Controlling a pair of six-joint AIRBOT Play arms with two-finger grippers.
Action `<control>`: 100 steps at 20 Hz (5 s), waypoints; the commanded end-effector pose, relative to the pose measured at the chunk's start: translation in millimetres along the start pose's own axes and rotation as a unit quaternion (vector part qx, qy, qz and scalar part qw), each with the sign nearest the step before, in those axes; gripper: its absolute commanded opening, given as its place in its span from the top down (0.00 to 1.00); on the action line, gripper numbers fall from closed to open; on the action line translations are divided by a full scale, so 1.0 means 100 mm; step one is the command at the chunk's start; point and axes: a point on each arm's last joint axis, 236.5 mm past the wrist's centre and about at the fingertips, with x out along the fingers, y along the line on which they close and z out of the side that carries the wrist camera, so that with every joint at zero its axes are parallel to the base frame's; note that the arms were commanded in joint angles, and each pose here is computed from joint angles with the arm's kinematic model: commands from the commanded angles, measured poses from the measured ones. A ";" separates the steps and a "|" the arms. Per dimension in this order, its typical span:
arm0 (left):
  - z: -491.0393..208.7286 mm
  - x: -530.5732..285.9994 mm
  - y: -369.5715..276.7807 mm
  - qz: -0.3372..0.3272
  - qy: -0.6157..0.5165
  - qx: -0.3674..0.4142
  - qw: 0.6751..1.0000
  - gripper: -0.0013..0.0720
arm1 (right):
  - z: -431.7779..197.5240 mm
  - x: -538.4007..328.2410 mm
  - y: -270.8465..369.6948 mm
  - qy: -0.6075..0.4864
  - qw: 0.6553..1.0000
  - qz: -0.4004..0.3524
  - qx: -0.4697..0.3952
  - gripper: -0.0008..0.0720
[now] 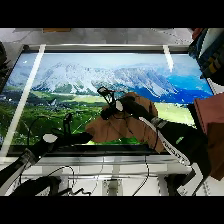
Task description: Fold the clothes and pants, and hang the long-sleeved shirts on hangers.
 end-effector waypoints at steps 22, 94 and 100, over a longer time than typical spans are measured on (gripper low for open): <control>2.31 -1.63 0.00 0.043 -0.319 0.027 0.946 0.96 | 1.94 -3.10 -1.66 -0.327 0.922 -0.193 0.076 0.94; 1.42 -2.99 2.04 0.501 0.088 0.119 0.852 0.35 | -3.27 -2.78 -2.71 -0.104 0.789 -0.055 0.603 0.36; 1.64 -2.15 1.31 0.373 0.035 0.149 0.915 0.34 | -3.54 -2.64 -3.16 -0.130 0.746 -0.086 0.648 0.31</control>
